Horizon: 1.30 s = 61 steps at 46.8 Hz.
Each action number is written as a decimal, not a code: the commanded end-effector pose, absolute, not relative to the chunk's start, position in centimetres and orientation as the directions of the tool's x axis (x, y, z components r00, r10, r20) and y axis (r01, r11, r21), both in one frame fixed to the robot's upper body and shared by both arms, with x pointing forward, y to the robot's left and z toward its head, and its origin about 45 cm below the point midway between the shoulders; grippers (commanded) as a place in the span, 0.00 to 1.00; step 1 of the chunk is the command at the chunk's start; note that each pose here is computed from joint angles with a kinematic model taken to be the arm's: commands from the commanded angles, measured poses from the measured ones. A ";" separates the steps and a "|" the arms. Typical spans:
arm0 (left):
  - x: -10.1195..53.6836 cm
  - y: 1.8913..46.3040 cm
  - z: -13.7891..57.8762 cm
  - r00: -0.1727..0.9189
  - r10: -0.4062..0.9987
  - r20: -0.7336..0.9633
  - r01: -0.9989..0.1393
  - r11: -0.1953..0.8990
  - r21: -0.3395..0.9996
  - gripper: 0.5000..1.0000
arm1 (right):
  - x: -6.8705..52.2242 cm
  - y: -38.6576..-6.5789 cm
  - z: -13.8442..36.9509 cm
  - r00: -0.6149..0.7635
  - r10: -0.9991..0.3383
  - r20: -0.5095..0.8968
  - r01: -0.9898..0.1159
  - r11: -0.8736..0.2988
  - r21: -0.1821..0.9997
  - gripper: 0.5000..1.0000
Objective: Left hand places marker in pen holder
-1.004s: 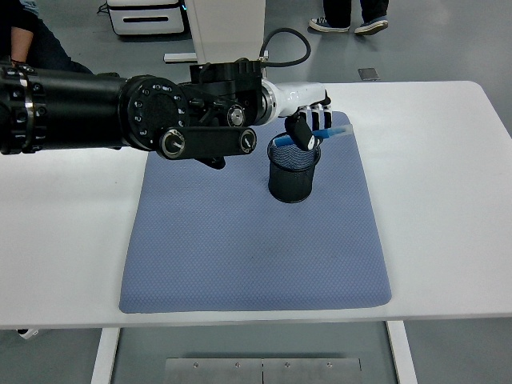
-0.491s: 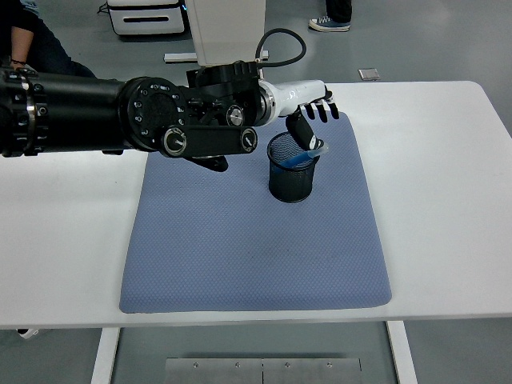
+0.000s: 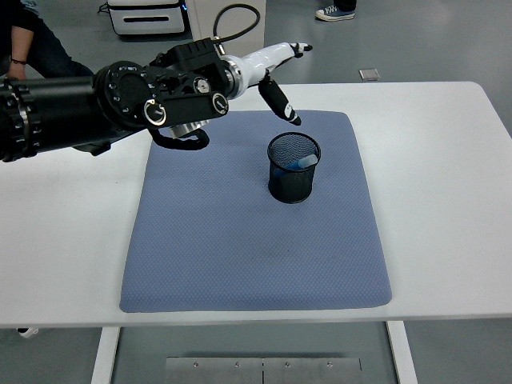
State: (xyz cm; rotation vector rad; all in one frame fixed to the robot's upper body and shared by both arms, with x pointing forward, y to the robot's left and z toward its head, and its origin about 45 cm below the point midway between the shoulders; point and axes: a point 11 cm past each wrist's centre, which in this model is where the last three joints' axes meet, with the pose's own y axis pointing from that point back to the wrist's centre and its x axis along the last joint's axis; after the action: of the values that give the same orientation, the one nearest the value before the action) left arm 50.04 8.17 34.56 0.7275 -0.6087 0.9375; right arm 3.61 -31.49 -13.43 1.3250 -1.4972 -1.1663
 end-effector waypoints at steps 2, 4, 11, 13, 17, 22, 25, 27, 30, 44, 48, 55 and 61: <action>52.0 11.9 35.5 0.389 0.569 0.725 -0.913 0.341 0.222 1.00 | 3.6 -31.5 -13.4 -0.128 -0.992 -0.009 -0.250 0.024 0.968 1.00; 52.6 13.2 36.2 0.358 0.608 0.708 -0.926 0.329 0.186 1.00 | 3.6 -31.5 -13.4 -0.128 -0.992 -0.007 -0.250 0.025 0.968 1.00; 53.8 19.3 35.7 0.278 0.695 0.663 -0.958 0.246 0.144 1.00 | 3.6 -31.5 -13.4 -0.128 -0.992 -0.009 -0.250 0.024 0.968 1.00; 53.9 20.8 35.3 0.276 0.704 0.654 -0.960 0.234 0.153 1.00 | 3.6 -31.5 -13.4 -0.128 -0.992 -0.007 -0.250 0.025 0.968 1.00; 53.9 24.0 34.0 0.261 0.729 0.633 -0.965 0.199 0.169 1.00 | 3.6 -31.5 -13.4 -0.128 -0.992 -0.009 -0.250 0.024 0.968 1.00; 53.7 28.6 32.9 0.206 0.782 0.589 -0.977 0.127 0.173 1.00 | 3.6 -31.5 -13.4 -0.128 -0.992 -0.007 -0.250 0.025 0.968 1.00; 53.4 31.8 32.3 0.174 0.812 0.558 -0.979 0.083 0.184 1.00 | 3.6 -31.5 -13.4 -0.128 -0.992 -0.009 -0.250 0.024 0.968 1.00; 53.0 33.7 32.0 0.156 0.828 0.538 -0.980 0.059 0.192 1.00 | 3.6 -31.5 -13.4 -0.128 -0.992 -0.007 -0.250 0.025 0.968 1.00; 52.6 36.1 31.5 0.132 0.849 0.511 -0.979 0.032 0.201 1.00 | 3.6 -31.5 -13.4 -0.128 -0.992 -0.009 -0.250 0.024 0.968 1.00; 50.3 43.8 30.7 0.026 0.939 0.342 -0.978 -0.047 0.203 1.00 | 3.6 -31.5 -13.4 -0.128 -0.992 -0.007 -0.250 0.025 0.968 1.00; 49.3 45.8 30.5 0.000 0.968 0.250 -0.979 -0.051 0.199 1.00 | 3.6 -31.5 -13.4 -0.128 -0.992 -0.007 -0.250 0.025 0.968 1.00; 48.0 47.3 29.2 -0.027 0.994 0.108 -0.979 -0.048 0.199 1.00 | 3.6 -31.5 -13.4 -0.128 -0.992 -0.007 -0.250 0.025 0.968 1.00; 47.2 48.4 28.2 -0.069 0.996 0.059 -0.976 -0.079 0.203 1.00 | 3.6 -31.5 -13.4 -0.128 -0.992 -0.007 -0.250 0.025 0.968 1.00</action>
State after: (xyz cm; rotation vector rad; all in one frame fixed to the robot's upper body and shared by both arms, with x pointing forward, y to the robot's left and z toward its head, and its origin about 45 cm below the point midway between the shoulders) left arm 47.51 47.99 28.51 0.2156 0.1103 1.6242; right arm 3.59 -31.51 -13.43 1.3237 -1.4971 -1.1662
